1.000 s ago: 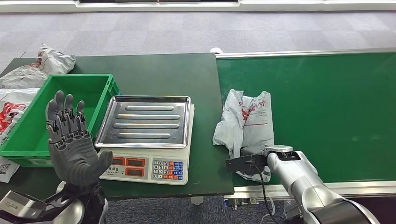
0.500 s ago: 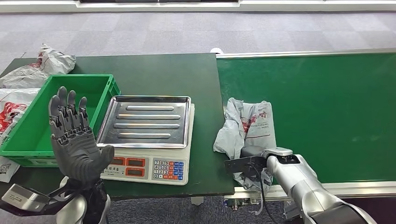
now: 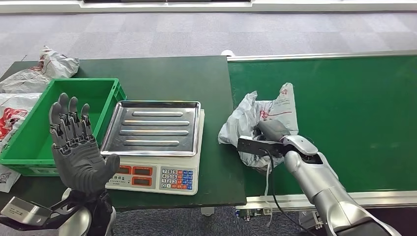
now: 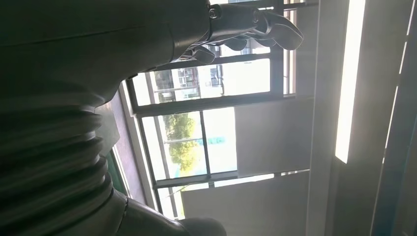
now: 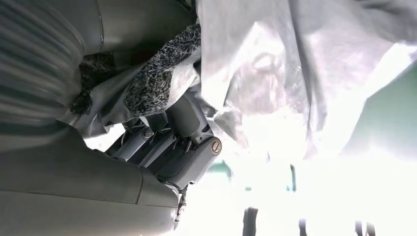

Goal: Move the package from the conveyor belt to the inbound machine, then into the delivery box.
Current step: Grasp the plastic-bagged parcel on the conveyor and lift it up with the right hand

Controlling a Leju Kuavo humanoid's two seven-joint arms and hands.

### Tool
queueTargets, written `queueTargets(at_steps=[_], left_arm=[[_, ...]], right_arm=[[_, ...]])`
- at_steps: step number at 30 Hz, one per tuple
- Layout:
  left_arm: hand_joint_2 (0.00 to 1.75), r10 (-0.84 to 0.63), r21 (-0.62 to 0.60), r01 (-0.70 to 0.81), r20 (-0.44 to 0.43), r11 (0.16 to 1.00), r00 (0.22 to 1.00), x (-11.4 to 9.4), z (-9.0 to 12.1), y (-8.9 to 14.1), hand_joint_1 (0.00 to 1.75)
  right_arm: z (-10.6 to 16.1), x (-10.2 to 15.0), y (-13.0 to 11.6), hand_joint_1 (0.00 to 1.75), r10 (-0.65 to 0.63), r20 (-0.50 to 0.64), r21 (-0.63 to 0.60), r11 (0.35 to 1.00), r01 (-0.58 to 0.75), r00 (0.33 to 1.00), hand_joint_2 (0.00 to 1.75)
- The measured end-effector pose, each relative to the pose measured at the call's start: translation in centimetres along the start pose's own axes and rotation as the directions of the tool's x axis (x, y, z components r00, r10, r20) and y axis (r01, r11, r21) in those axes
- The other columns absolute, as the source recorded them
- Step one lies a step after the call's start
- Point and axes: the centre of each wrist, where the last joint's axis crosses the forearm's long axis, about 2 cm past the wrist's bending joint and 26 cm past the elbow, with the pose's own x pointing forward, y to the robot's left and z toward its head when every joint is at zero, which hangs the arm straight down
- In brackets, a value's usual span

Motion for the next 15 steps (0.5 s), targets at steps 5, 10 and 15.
queueTargets(at_steps=[5, 10, 15], left_arm=[[1.75, -0.002, -0.005, 0.002, -0.006, 1.0, 1.0, 0.1, 0.3, 0.0, 0.0], [1.75, 0.004, -0.013, -0.004, -0.005, 1.0, 1.0, 0.2, 0.3, 0.0, 0.0], [1.75, 0.008, -0.015, -0.008, -0.008, 1.0, 1.0, 0.1, 0.3, 0.0, 0.0]], right_arm=[[0.4, 2.1, -3.8, 1.75, 0.14, -0.082, -0.293, 0.943, -0.159, 0.987, 1.75], [1.6, 4.4, -7.2, 1.75, 0.228, -0.239, -0.567, 0.756, -0.326, 0.944, 1.75], [2.8, 5.5, -9.3, 1.75, 0.245, -0.294, -0.669, 0.638, -0.382, 0.924, 1.75]])
